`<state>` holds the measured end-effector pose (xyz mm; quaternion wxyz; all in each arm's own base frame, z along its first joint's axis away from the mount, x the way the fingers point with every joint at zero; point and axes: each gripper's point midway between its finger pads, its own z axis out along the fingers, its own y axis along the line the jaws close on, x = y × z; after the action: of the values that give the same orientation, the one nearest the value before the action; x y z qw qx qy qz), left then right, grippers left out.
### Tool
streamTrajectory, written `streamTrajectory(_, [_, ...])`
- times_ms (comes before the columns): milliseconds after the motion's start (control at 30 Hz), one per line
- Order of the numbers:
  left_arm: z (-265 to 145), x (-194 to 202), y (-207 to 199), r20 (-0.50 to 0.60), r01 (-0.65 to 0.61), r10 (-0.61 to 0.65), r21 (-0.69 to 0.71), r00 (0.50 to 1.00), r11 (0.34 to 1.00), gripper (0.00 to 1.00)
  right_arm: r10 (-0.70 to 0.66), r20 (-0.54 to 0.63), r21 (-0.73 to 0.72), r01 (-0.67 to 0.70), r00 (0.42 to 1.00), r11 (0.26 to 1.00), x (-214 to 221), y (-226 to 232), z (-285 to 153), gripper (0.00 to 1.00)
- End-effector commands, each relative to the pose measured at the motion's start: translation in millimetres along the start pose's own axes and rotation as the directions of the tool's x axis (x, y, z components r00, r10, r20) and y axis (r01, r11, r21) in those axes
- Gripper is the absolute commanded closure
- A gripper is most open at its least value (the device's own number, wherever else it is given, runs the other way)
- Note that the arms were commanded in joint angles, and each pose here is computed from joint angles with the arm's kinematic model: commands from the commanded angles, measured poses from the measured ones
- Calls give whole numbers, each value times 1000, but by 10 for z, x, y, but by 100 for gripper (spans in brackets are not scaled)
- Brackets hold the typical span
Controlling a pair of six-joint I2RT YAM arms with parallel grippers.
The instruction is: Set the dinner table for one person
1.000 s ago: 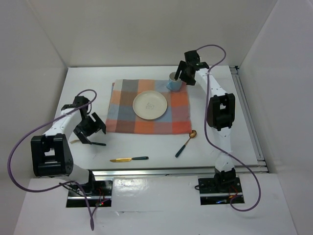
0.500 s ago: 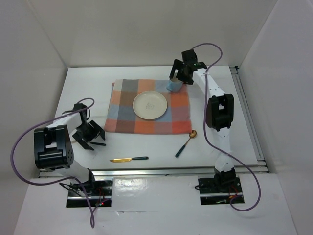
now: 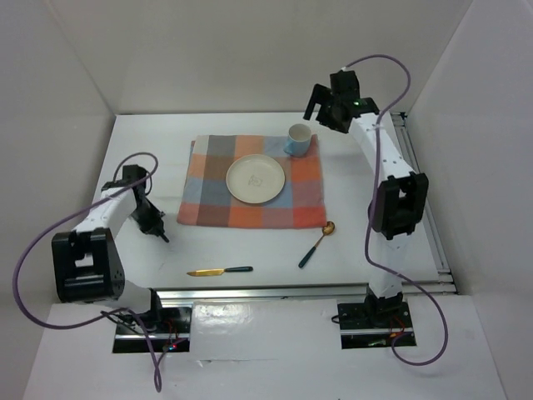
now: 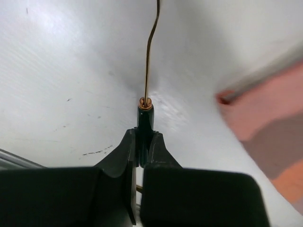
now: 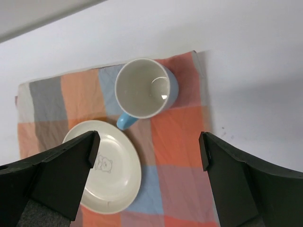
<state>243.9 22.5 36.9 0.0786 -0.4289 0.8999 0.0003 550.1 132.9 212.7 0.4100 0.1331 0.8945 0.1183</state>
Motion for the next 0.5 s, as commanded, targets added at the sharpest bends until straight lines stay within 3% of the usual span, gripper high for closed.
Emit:
streamTrajectory(0, [-568, -356, -291, 241, -142, 119, 81, 963, 987, 100, 30, 98, -23, -28, 995, 999, -339, -88, -583, 0])
streamTrajectory(67, [-826, -436, -583, 328, -268, 219, 113, 919, 957, 100, 49, 99, 9, -50, 994, 999, -258, -189, -754, 0])
streamTrajectory(167, [-1008, -390, -970, 348, -428, 372, 97, 860, 898, 100, 102, 47, 83, -106, 994, 991, 4, -453, -843, 0])
streamTrajectory(233, [-863, -328, -1100, 296, -481, 453, 23, 841, 876, 100, 141, 41, 87, -144, 989, 986, 121, -500, -1030, 0])
streamTrajectory(267, [-939, -372, -1268, 318, -508, 475, 23, 820, 861, 100, 140, -22, 113, -137, 990, 984, 414, -614, -995, 0])
streamTrajectory(333, [-889, -325, -1450, 311, -555, 534, -25, 786, 831, 100, 142, -6, 139, -140, 990, 980, 556, -706, -1140, 3])
streamTrajectory(467, [-662, -342, -1737, 257, -603, 612, -123, 748, 789, 100, 136, -151, 162, -111, 979, 980, 1241, -848, -1209, 7])
